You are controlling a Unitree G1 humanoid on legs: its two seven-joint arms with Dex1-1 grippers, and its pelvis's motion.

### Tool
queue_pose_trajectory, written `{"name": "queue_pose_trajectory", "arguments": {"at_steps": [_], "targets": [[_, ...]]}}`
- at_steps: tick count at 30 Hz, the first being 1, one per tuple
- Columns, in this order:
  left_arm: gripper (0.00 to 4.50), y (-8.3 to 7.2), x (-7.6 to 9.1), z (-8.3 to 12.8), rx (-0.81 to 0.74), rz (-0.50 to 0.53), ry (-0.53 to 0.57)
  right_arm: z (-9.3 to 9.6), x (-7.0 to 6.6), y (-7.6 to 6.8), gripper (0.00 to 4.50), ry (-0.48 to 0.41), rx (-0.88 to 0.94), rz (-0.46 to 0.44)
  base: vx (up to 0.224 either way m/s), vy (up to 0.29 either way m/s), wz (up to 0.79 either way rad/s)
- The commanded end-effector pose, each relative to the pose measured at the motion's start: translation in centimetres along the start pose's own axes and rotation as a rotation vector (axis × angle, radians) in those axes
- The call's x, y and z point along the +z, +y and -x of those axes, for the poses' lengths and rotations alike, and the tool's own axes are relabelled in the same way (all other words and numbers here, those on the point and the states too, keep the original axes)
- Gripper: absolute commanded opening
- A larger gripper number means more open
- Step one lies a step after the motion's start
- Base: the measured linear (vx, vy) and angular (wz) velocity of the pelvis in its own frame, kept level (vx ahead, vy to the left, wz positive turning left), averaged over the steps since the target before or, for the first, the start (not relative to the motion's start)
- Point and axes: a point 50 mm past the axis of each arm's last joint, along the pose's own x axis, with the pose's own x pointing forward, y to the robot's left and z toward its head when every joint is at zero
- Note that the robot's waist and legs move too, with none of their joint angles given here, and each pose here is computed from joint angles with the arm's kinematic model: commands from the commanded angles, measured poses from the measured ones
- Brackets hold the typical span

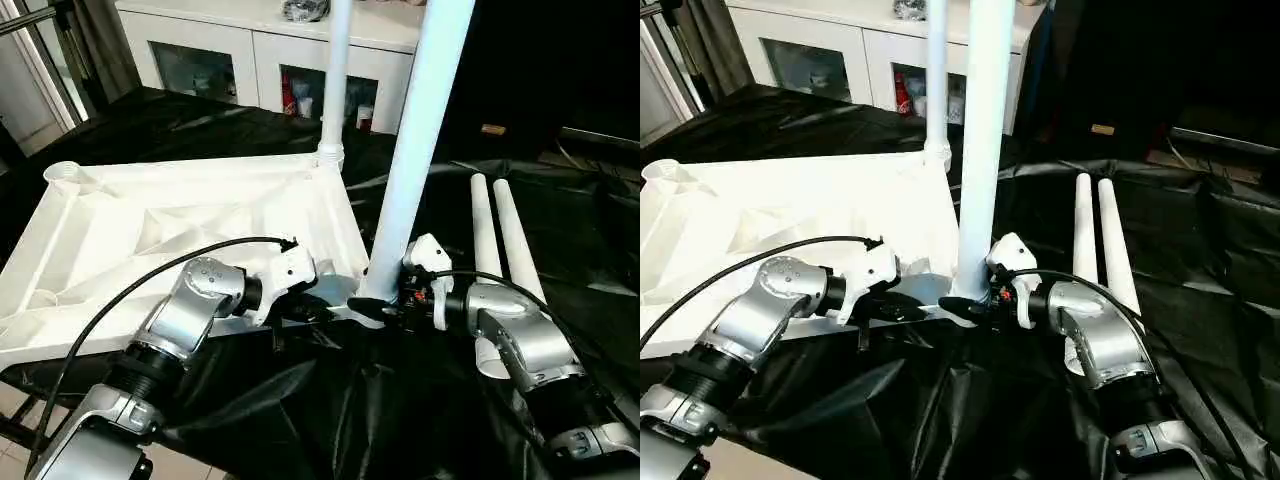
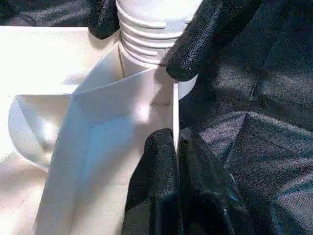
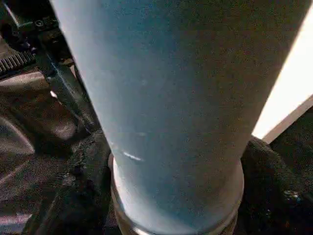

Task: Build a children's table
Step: Rotate leg to tighten

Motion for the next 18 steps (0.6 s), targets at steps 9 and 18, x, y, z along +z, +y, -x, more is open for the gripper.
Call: {"name": "queue_pose_trajectory", "arguments": {"at_steps": [9,18], "targets": [[0.0,2.0,2.9,-2.7,0.229,0.062,-0.09,-2.7,-0.9,-0.3,2.84,-0.039,-0.296,-0.13,0.0,0.0,0.0],[0.0,3.4,5.3,-6.0,0.438,0.149,-0.082,-6.9,-0.3,-0.4,2.82,0.002,-0.613,-0.202,0.0,0.0,0.0]]}}
